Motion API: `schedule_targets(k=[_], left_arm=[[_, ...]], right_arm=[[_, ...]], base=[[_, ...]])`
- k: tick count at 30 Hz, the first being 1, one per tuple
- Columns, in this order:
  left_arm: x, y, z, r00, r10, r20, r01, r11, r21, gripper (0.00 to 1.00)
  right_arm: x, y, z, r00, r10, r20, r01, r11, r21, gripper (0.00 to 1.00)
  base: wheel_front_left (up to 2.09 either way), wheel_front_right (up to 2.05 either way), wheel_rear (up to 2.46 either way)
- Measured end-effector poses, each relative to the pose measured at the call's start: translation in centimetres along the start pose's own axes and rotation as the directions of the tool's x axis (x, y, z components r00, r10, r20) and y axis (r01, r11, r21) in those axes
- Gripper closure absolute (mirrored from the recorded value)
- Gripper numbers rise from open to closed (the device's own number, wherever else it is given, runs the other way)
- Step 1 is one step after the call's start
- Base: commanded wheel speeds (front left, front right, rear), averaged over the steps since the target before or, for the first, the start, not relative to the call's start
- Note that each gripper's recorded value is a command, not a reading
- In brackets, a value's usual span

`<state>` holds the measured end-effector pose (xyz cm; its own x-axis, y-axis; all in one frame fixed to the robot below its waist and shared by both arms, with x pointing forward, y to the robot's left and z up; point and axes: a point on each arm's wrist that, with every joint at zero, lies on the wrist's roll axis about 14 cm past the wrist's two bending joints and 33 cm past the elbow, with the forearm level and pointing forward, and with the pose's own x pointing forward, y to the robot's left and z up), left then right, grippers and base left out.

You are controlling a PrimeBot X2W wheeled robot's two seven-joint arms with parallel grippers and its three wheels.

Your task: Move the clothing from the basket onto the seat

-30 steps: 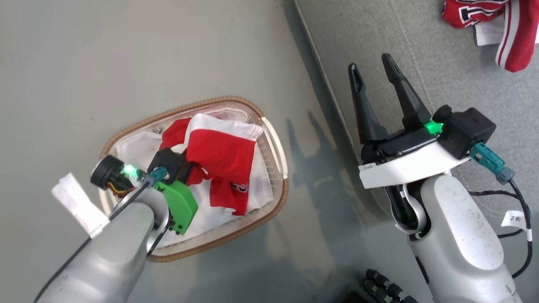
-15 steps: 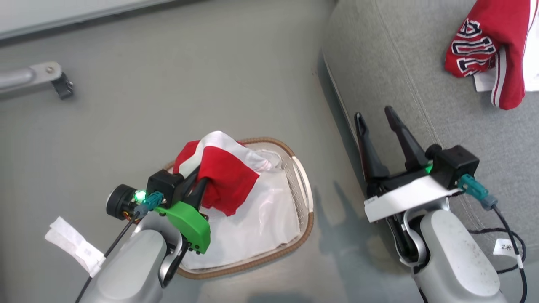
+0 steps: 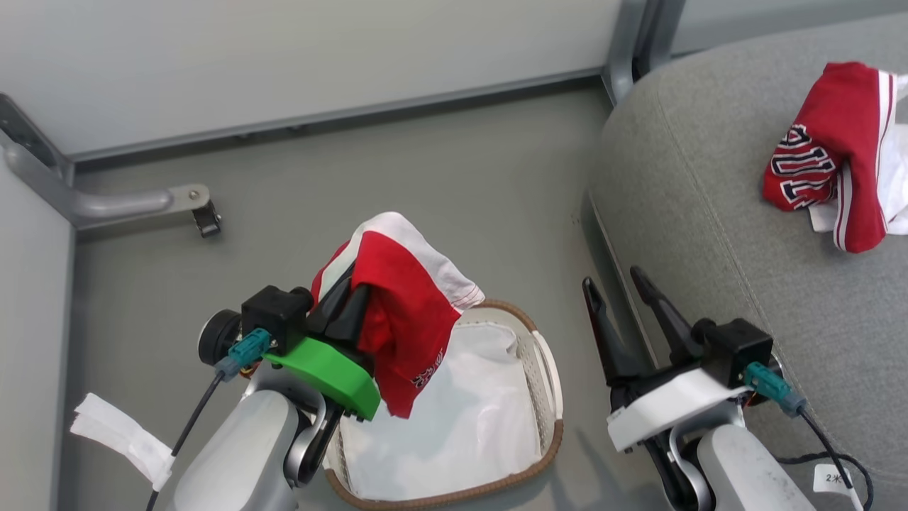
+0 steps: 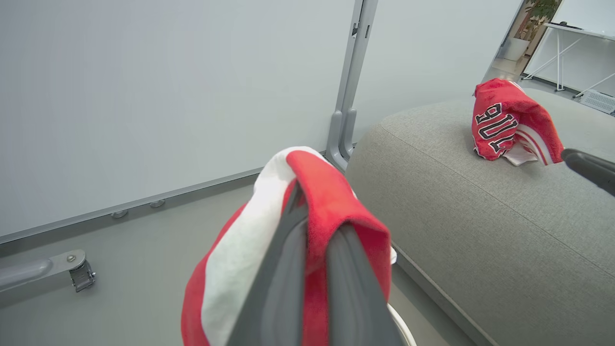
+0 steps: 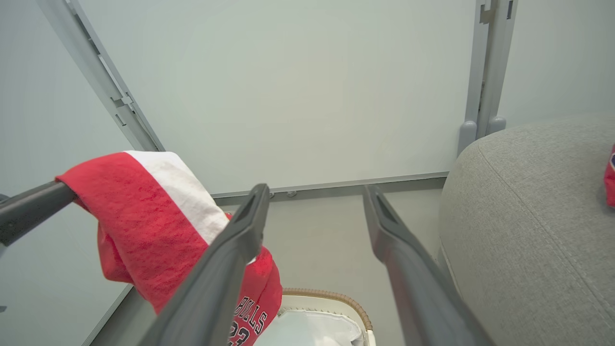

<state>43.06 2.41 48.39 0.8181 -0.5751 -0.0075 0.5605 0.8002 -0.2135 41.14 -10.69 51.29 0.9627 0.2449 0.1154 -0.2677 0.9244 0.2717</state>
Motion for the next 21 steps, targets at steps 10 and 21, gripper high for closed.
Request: schedule_targets(k=[10,21], left_arm=[[-1.6,-2.1,7.3,0.979,-0.003,0.206,0.000,1.000,0.017,1.00],[-2.0,-4.7,10.3,0.956,-0.052,0.287,0.043,0.998,0.036,1.00]], right_arm=[[-2.5,2.4,0.8,0.999,0.043,0.016,-0.043,0.999,0.004,0.00],[-2.2,8.9,1.9,0.968,0.247,0.041,-0.245,0.968,-0.051,0.00]], base=[[0.00,0.00,0.00],[0.00,0.00,0.00]])
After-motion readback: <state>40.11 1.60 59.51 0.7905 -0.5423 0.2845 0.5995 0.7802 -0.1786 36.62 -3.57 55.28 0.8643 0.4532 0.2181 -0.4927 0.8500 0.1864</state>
